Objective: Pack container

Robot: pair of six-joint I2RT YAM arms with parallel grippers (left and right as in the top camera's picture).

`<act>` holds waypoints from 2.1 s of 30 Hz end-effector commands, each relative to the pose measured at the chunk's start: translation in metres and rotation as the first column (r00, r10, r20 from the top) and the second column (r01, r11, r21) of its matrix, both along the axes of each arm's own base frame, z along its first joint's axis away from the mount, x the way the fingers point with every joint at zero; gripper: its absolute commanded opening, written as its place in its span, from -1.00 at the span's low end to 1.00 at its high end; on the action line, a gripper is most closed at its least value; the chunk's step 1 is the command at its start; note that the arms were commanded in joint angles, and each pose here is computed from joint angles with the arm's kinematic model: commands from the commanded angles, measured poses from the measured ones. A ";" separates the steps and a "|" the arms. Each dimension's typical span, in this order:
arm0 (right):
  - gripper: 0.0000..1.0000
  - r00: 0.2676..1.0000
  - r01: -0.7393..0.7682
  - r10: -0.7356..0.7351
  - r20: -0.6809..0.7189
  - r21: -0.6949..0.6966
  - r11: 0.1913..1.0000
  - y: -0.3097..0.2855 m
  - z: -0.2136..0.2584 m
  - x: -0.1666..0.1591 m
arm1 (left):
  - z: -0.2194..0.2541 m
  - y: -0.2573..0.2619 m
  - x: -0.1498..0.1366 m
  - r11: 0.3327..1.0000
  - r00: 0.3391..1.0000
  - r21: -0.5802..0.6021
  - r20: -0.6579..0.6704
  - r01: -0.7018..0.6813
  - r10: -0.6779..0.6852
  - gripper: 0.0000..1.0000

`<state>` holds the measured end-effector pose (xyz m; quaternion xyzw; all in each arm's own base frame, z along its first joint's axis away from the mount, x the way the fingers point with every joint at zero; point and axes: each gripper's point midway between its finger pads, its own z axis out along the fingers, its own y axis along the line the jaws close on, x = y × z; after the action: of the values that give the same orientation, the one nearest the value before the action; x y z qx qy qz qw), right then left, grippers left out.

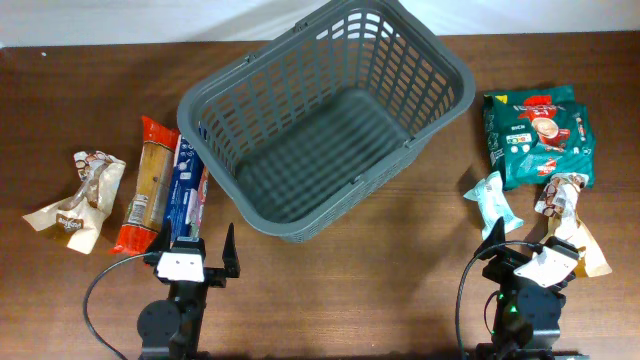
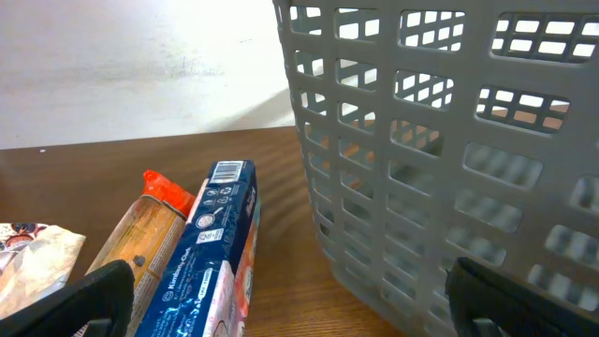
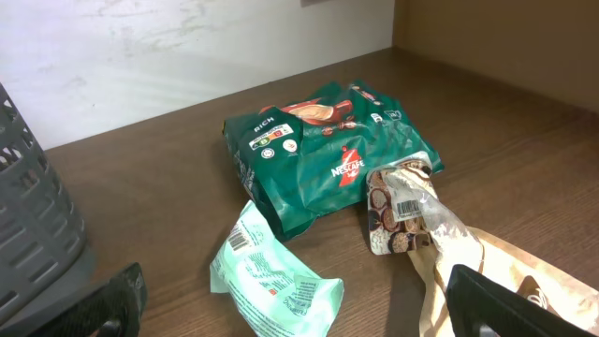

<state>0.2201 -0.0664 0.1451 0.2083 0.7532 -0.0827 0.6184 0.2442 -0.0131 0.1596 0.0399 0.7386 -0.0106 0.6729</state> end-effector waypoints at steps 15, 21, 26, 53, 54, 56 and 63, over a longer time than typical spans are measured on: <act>0.98 1.000 0.009 -0.009 0.001 -0.007 1.000 -0.001 -0.001 -0.001 | -0.002 -0.003 0.000 1.000 1.000 -0.007 0.002 0.013 -0.013 0.98; 0.98 1.000 0.009 -0.009 0.001 -0.007 1.000 -0.001 -0.001 -0.001 | -0.002 -0.003 0.000 1.000 1.000 -0.007 0.002 0.013 -0.013 0.99; 0.99 0.998 -0.061 0.061 0.007 0.024 0.998 0.011 -0.003 0.004 | -0.002 -0.003 0.000 1.000 1.000 -0.007 0.002 0.013 -0.013 0.99; 0.98 0.757 -0.637 0.649 -0.079 0.130 0.760 0.107 0.297 0.052 | -0.002 -0.003 0.000 1.000 1.000 -0.007 0.002 0.013 -0.013 0.98; 0.98 0.750 -0.643 0.656 -0.085 0.142 0.753 0.107 0.308 0.061 | -0.002 -0.003 0.000 1.000 1.000 -0.007 0.002 0.013 -0.013 0.98; 0.98 0.745 -0.634 0.656 -0.122 0.179 0.752 0.105 0.320 0.084 | -0.002 -0.003 0.000 1.000 1.000 -0.007 0.002 0.013 -0.013 0.98; 0.98 0.668 -0.652 0.716 -0.205 0.303 0.695 0.107 0.308 0.178 | -0.002 -0.003 0.000 1.000 1.000 -0.007 0.002 0.013 -0.013 0.98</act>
<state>0.3649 0.0339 0.4707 -0.0186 0.8582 0.1777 0.4813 0.2441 -0.0131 0.1591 0.0399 0.7381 -0.0106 0.6735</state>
